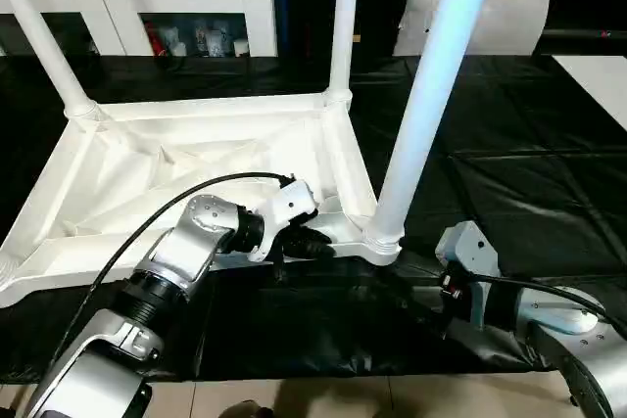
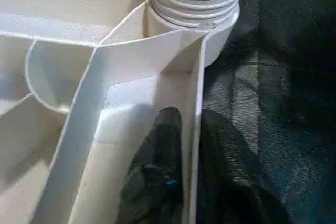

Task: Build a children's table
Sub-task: Rotate leg to tighten

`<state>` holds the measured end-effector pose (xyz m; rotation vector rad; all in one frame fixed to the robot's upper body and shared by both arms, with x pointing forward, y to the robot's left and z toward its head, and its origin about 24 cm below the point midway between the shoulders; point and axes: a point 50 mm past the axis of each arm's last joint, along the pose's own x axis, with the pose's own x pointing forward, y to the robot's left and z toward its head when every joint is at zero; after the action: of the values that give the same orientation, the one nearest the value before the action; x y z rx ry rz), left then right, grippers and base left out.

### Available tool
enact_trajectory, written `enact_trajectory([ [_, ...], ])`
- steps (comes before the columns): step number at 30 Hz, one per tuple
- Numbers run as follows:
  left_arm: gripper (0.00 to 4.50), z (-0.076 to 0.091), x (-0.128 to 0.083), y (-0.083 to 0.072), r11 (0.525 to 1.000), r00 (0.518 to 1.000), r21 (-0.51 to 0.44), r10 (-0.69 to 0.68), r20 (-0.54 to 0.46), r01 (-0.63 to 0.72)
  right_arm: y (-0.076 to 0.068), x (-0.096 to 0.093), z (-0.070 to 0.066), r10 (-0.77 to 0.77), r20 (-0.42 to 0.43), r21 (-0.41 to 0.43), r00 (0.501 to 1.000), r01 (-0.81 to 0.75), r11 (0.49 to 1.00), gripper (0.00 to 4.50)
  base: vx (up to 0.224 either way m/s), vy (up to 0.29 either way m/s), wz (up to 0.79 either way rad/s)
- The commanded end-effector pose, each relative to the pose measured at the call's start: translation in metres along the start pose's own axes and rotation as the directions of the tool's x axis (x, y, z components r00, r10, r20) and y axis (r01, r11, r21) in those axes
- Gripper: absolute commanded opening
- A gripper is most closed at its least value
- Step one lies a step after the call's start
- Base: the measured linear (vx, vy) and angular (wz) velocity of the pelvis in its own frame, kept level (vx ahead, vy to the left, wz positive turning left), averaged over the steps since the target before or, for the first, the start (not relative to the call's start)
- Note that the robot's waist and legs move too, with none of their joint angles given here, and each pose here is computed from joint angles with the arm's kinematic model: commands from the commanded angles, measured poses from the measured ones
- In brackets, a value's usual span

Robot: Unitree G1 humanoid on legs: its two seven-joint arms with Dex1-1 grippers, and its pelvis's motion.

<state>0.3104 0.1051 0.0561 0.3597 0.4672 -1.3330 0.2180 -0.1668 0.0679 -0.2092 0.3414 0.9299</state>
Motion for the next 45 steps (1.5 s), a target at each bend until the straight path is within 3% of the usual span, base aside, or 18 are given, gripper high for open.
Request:
enact_trajectory([
  [1,0.25,-0.003,-0.001,0.0,1.0,1.0,0.023,0.008,-0.026,-0.007,0.0,0.001,0.006,-0.01,0.016,-0.026,1.0,0.01,1.0,4.5,0.0,0.0,0.0],
  [7,0.11,-0.006,-0.013,-0.008,0.997,0.997,0.062,-0.056,0.055,0.053,-0.007,-0.004,0.016,-0.054,0.088,-0.021,0.995,0.056,0.998,4.5,0.0,0.0,0.0],
  [11,0.11,-0.015,-0.024,-0.01,0.997,0.998,0.053,-0.063,0.024,0.062,-0.013,-0.01,0.017,-0.039,0.118,-0.019,0.992,0.041,0.999,4.5,0.0,0.0,0.0],
  [21,0.11,-0.022,-0.043,-0.018,0.99,0.995,0.107,-0.096,0.005,0.095,-0.015,-0.005,0.013,0.118,0.094,-0.082,0.989,-0.11,0.991,4.5,0.0,0.0,0.0],
  [22,0.0,-0.022,-0.043,-0.018,0.99,0.995,0.109,-0.097,0.007,0.095,-0.016,-0.004,0.013,0.126,0.093,-0.082,0.988,-0.118,0.99,4.2,0.0,0.0,0.0],
  [27,0.0,-0.018,-0.039,-0.024,0.978,0.989,0.152,-0.146,0.018,0.142,-0.029,0.009,0.013,0.237,0.094,-0.036,0.967,-0.235,0.971,3.99,0.0,0.0,0.0],
  [33,0.0,-0.02,-0.036,-0.028,0.967,0.982,0.169,-0.189,-0.018,0.189,-0.039,0.018,0.016,0.318,0.081,-0.043,0.945,-0.315,0.948,3.38,0.0,0.0,0.0],
  [40,0.0,-0.016,-0.035,-0.026,0.954,0.975,0.202,-0.215,-0.051,0.221,-0.033,0.025,0.023,0.482,0.092,-0.031,0.872,-0.481,0.876,2.77,0.0,0.0,0.0],
  [45,0.0,-0.015,-0.033,-0.026,0.95,0.973,0.209,-0.224,-0.057,0.231,-0.034,0.029,0.023,0.502,0.092,-0.031,0.86,-0.501,0.865,2.34,0.0,0.0,0.0],
])
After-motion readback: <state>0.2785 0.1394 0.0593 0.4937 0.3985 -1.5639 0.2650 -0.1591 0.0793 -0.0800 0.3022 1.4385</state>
